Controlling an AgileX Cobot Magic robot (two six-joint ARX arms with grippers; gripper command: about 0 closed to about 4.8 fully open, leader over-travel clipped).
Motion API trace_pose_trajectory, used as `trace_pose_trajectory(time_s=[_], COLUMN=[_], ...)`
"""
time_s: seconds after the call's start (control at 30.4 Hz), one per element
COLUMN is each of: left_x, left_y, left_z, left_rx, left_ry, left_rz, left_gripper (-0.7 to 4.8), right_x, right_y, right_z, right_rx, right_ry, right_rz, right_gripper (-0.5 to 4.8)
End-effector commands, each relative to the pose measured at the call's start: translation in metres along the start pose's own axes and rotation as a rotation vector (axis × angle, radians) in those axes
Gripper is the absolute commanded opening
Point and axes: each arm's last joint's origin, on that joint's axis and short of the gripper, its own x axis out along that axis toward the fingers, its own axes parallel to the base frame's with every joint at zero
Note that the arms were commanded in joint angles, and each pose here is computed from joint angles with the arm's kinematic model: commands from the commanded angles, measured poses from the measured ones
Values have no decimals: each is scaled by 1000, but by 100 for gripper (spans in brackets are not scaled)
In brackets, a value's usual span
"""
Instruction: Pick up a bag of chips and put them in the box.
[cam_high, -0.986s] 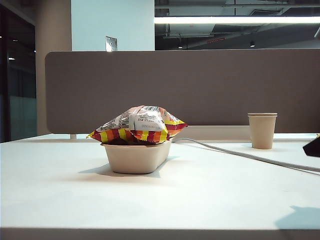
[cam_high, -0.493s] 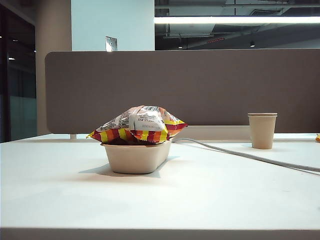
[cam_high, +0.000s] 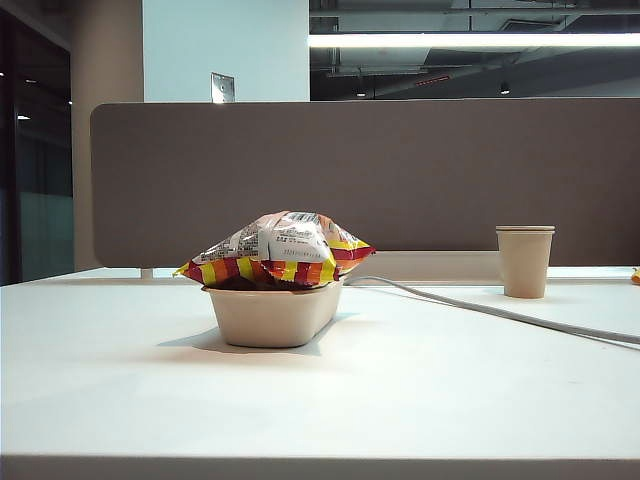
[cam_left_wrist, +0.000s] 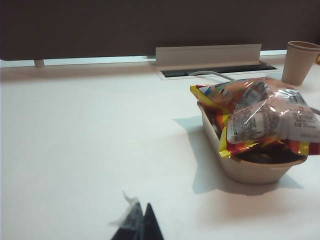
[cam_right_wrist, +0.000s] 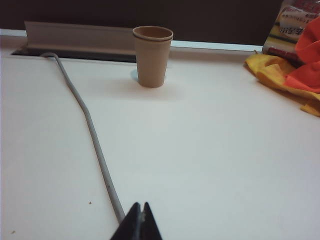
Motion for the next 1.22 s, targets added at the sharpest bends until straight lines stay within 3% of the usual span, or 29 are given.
trace_pose_trajectory(time_s=[0.03, 1.22], left_x=[0, 0], left_y=[0, 0], left_z=[1, 1], left_rx=[10, 11], left_ry=[-10, -10], left_rz=[1, -2], left_gripper=[-6, -5], right_x=[-1, -1], right_y=[-2, -3], right_z=[3, 2], right_rx=[12, 13], right_ry=[-36, -32], right_rz=[-18, -31], right_gripper=[0, 0])
